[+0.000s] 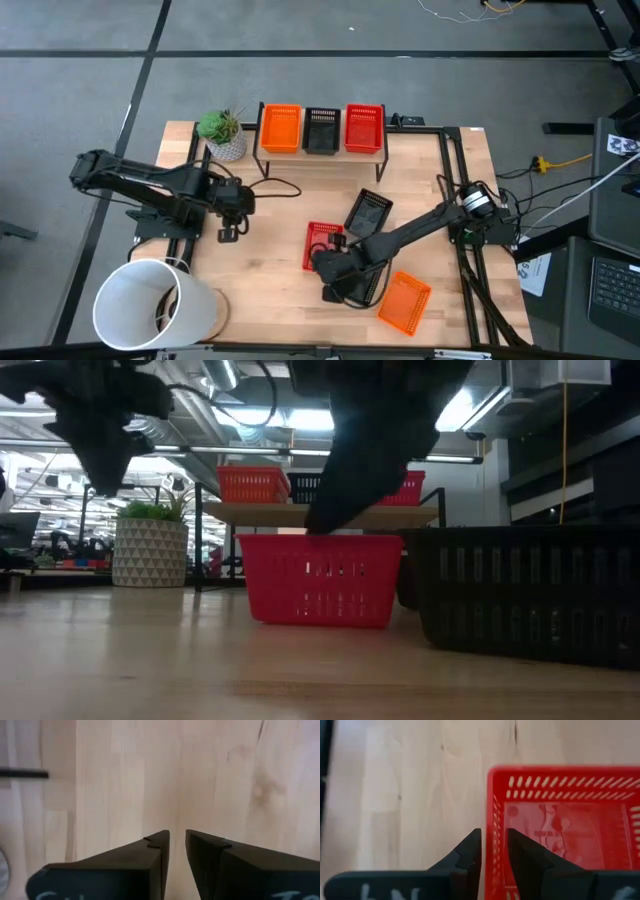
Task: Stack baskets on shelf by color
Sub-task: Stack the red bin on top of the red bin on the shelf
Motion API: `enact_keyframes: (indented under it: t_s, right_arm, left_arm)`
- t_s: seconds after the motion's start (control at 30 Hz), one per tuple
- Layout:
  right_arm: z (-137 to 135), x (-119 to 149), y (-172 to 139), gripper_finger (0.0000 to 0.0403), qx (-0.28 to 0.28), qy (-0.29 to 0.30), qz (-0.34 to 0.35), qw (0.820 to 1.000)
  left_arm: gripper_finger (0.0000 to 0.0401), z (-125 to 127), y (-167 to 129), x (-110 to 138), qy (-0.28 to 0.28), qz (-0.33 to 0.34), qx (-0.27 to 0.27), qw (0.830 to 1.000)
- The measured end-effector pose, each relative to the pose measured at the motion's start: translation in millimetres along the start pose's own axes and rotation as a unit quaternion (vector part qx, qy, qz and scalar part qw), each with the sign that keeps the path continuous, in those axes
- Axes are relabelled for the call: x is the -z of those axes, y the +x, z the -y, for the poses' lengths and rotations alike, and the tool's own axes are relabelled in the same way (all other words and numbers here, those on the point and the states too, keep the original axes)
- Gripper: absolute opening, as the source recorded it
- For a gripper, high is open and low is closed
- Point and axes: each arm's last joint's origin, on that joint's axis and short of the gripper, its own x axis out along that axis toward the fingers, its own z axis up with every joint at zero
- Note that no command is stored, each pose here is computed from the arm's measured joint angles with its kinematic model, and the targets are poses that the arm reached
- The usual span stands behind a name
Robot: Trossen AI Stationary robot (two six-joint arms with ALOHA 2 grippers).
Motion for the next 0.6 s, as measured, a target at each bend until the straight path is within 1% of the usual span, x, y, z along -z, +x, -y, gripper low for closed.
enact_keyframes:
  t_s: [0.13, 0.33, 0.43, 0.53, 0.6]
  right_arm:
    - [2, 6, 9, 0.0094, 0.022, 0.008, -0.018, 1.000]
    - [3, 17, 24, 0.0091, 0.030, 0.003, -0.053, 0.998]
    - [3, 20, 29, 0.0065, 0.026, 0.016, -0.067, 0.997]
    - [3, 19, 28, 0.0015, 0.032, 0.012, -0.058, 0.998]
    - [4, 16, 24, 0.0008, 0.042, 0.000, -0.047, 0.998]
  left_arm:
    - [0.0054, -1, 7, 8, -0.002, 0.008, 0.000, 1.000]
    - [0.0058, 0, 21, 10, -0.004, 0.028, 0.004, 1.000]
    - [0.0055, 0, 30, 14, -0.009, 0.030, 0.004, 1.000]
    - [0.0054, 1, 38, 19, -0.015, 0.028, 0.009, 0.999]
    - [0.0055, 4, 43, 22, -0.009, 0.033, 0.029, 0.999]
